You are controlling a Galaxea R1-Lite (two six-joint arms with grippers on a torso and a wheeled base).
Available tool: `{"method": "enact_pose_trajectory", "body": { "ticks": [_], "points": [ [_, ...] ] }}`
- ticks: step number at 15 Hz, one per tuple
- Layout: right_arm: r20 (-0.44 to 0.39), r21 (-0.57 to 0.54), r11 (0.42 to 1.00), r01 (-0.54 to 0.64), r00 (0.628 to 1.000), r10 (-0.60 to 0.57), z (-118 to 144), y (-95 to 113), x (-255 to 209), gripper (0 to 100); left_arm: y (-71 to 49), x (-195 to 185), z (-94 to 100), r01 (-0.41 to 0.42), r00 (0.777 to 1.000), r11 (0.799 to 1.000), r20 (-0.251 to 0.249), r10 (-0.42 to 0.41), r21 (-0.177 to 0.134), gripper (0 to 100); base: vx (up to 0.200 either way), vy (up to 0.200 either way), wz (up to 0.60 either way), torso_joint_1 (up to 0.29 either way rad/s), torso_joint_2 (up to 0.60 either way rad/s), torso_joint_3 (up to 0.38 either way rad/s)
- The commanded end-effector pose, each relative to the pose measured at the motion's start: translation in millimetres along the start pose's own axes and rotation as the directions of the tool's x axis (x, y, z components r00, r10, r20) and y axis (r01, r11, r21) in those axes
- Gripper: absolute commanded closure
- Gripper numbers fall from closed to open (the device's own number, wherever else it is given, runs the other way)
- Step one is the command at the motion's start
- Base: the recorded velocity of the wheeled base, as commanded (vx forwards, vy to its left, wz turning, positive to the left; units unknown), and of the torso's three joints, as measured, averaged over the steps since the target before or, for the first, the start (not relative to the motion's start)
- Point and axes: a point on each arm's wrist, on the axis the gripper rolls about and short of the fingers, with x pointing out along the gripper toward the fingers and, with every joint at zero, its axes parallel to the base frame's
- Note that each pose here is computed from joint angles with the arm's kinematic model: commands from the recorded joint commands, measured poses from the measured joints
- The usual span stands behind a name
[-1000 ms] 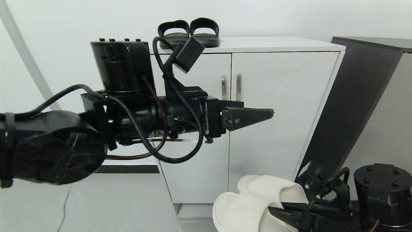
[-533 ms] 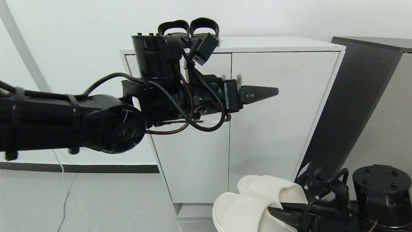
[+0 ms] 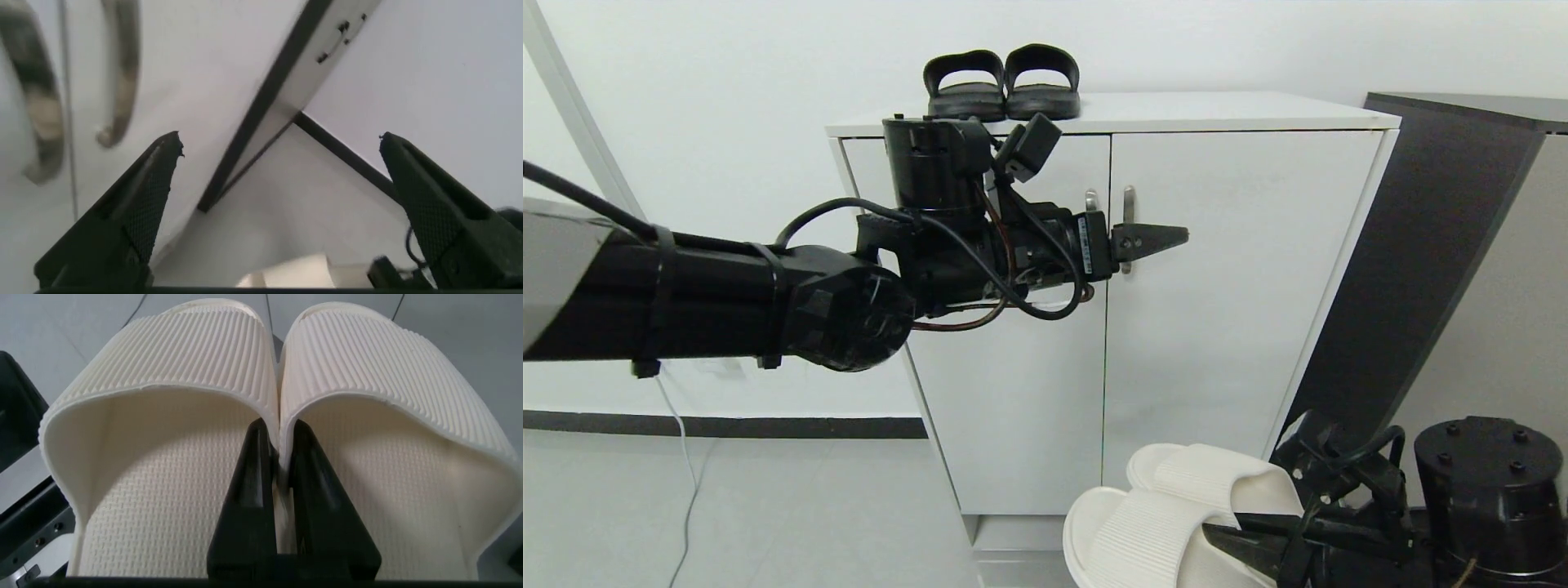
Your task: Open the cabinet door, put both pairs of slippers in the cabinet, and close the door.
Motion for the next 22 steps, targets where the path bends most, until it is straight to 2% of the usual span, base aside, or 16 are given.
{"method": "enact_pose_trajectory", "body": {
  "ticks": [1,3,6,15,17,19,20,22],
  "points": [
    [-0.01,0.001,1.0,0.0,1.0,0.0,-2,0,2,100,2.8,5,5.1,-0.019,1.0,1.0,0.024,0.019,0.01,0,0.0,0.0,0.0,0.0,0.0,0.0],
    [-0.008,0.001,1.0,0.002,1.0,-0.002,-1,-1,2,100,7.5,8,8.5,-0.029,0.999,1.0,0.026,0.029,0.009,0,0.0,0.0,0.0,0.0,0.0,0.0],
    [0.001,0.002,1.0,-0.001,1.0,0.001,-1,0,2,100,16.8,18,10.2,-0.089,0.995,0.996,0.042,0.088,0.005,0,0.0,0.0,0.0,0.0,0.0,0.0],
    [-0.016,0.0,1.0,-0.005,1.0,0.005,-4,0,4,100,33.5,41,3.8,-0.107,0.994,0.994,0.005,0.107,-0.012,0,0.0,0.0,0.0,0.0,0.0,0.0],
    [-0.021,0.001,1.0,-0.003,1.0,0.003,-5,0,5,100,38.4,48,2.9,-0.145,0.989,0.989,0.023,0.145,-0.011,0,0.0,0.0,0.0,0.0,0.0,0.0],
    [-0.031,0.0,1.0,-0.001,1.0,0.001,-6,0,7,100,38.7,49,2.3,-0.147,0.989,0.989,0.024,0.148,-0.011,0,0.0,0.0,0.0,0.0,0.0,0.0],
    [-0.033,0.002,1.0,-0.002,0.999,0.002,-7,0,7,100,37.5,49,2.8,-0.146,0.989,0.989,0.024,0.146,-0.01,100,0.0,0.0,0.0,0.0,0.0,0.0],
    [-0.03,0.004,0.999,-0.032,0.999,0.032,-6,0,6,100,35.7,46,1.3,-0.147,0.989,0.989,0.016,0.147,-0.015,100,0.0,0.0,0.0,0.0,0.0,0.0]
  ]
}}
